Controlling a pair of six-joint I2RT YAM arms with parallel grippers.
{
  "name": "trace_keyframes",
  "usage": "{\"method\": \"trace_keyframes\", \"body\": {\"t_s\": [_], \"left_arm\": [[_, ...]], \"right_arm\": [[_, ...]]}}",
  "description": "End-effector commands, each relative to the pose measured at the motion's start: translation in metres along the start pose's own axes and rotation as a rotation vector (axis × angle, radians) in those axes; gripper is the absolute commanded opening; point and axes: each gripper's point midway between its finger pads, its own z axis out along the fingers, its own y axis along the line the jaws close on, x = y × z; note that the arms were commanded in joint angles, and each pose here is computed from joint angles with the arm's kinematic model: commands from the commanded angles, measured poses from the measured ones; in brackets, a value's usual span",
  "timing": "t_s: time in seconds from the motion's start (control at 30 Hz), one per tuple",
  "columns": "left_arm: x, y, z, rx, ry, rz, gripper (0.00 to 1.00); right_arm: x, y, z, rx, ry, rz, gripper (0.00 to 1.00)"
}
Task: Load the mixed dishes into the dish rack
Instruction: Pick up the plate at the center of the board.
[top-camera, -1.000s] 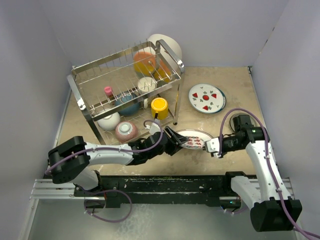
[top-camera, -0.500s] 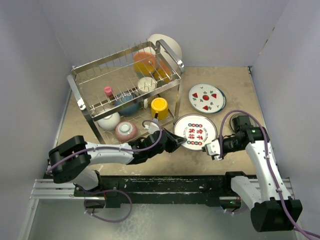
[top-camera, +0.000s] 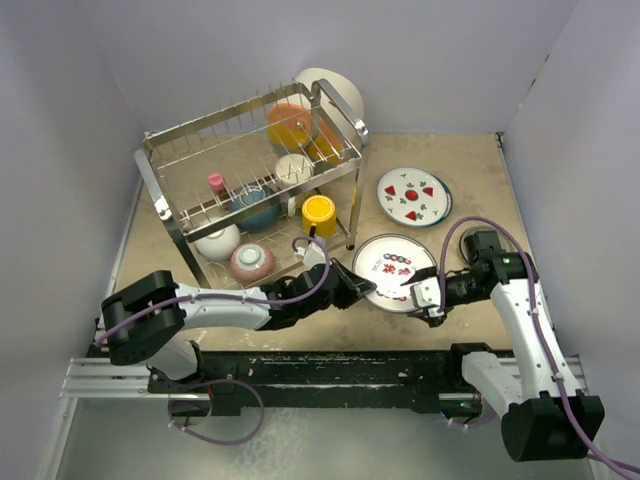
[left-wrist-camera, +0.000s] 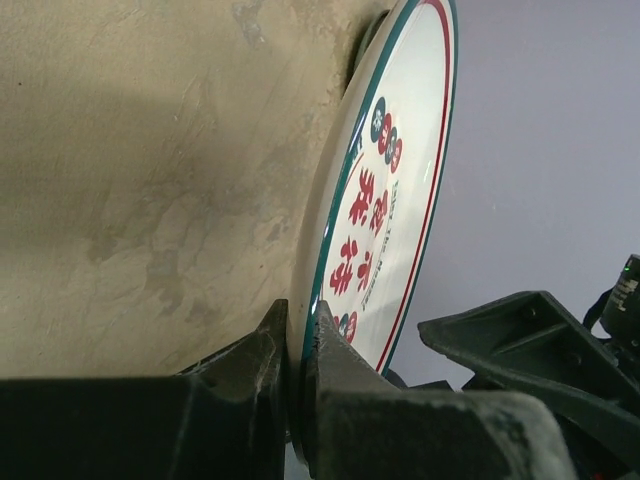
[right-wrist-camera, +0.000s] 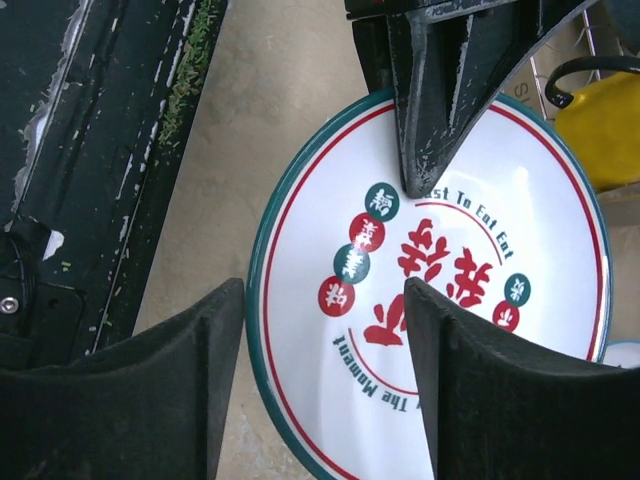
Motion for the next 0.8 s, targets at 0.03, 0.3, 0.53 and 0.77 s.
{"method": "trace_keyframes", "body": {"t_s": [0.03,0.3,0.53,0.77], "left_arm": [[0.001,-0.044,-0.011,0.102,-0.023,0.107,0.00],[-0.012,-0.034,-0.019,0.054,-0.092,0.330,0.00],[-0.020,-0.026,-0.028,0.018,-0.106,0.473,0.00],[-0.013,-0.036,-0.039,0.121,-0.069,0.601,0.00]], "right_arm": [[-0.024,-0.010,-0.006,0.045,-0.071,0.015,0.70],[-0.050,-0.032,-0.022,0.106,-0.101,0.044,0.74],[-0.070,-0.084,-0.041,0.211,-0.149,0.260,0.77],[-0.054,-0.127,-0.050,0.360,-0.147,0.438,0.76]]}}
